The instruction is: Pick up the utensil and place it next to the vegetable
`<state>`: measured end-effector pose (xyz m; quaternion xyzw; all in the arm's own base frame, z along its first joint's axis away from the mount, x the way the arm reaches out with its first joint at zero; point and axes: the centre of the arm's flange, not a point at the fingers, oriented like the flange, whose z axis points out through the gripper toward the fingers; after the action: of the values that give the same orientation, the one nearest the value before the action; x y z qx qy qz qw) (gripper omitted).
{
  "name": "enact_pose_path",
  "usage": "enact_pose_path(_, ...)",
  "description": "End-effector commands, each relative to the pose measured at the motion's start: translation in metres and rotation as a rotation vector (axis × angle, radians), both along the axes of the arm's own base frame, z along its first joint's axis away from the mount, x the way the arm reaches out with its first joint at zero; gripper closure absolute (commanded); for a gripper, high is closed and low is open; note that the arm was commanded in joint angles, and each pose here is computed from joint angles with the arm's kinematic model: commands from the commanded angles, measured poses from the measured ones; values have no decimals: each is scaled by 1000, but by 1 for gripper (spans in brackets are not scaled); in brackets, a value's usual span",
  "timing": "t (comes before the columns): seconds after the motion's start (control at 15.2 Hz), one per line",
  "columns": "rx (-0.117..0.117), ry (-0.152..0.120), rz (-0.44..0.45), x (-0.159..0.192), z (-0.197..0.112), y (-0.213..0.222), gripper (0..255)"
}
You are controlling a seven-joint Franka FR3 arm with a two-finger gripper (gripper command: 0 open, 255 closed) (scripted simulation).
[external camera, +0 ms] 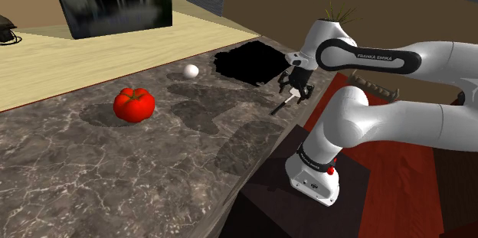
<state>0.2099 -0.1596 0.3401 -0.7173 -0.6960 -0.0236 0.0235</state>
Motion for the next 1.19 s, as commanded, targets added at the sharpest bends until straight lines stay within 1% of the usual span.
enact_pose_path(0.0,0,0,0,0,-2,0,0)
enact_pose_path(0.33,0,0,0,0,-2,0,0)
enact_pose_path(0.4,0,0,0,0,-2,0,255)
enact_pose_path(0.99,0,0,0,0,-2,0,255)
enact_pose_path(1.12,0,0,0,0,9,0,255)
